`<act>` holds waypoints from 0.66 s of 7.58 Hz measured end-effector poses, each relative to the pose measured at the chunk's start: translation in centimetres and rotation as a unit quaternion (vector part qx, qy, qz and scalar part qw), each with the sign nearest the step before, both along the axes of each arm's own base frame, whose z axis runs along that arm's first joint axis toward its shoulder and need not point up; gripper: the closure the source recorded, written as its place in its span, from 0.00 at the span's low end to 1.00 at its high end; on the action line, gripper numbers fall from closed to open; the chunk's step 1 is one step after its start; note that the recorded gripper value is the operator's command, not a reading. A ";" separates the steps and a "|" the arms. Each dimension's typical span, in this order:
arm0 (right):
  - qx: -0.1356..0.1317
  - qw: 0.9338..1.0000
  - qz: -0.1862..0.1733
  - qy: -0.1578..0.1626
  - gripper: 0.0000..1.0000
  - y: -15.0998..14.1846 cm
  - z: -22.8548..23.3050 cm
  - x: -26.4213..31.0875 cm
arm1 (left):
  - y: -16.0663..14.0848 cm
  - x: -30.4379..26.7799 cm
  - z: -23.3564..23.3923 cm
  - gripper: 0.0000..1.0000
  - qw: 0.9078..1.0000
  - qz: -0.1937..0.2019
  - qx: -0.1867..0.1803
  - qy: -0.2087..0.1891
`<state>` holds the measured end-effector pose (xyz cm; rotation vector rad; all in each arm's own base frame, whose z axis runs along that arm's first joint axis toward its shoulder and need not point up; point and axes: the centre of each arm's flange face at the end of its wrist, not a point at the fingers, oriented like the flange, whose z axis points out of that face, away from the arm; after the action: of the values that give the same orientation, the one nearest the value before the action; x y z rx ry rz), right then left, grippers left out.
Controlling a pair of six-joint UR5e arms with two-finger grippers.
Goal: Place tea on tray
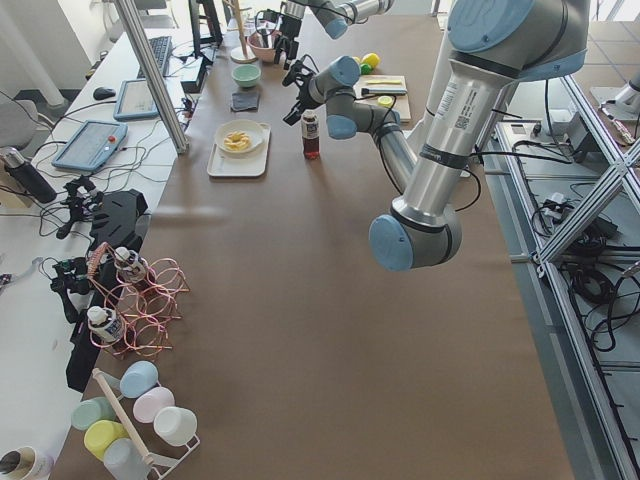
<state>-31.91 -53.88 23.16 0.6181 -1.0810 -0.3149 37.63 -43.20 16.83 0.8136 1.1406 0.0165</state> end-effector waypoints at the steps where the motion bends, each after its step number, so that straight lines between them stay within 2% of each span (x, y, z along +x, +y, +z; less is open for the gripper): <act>1: -0.008 1.000 0.003 -0.015 0.01 1.1 -1.9 -2.2 | -3.1 -6.3 3.8 0.01 0.998 0.042 -0.048 -0.006; 2: -0.003 1.000 0.003 -0.028 0.01 3.0 -3.9 -4.2 | -5.6 -13.8 8.0 0.00 0.993 0.073 -0.095 -0.009; 3: 0.005 0.999 -0.001 -0.039 0.01 5.3 -5.6 -6.0 | -6.2 -20.4 13.4 0.00 0.989 0.082 -0.121 -0.028; 5: -0.004 0.999 0.003 -0.038 0.01 9.5 -9.7 -9.1 | -4.5 -28.1 25.9 0.00 0.981 0.090 -0.135 -0.110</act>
<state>-41.03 -44.35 13.50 0.6290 -1.1532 -0.2836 9.58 -47.70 42.73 0.4526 0.9783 0.0982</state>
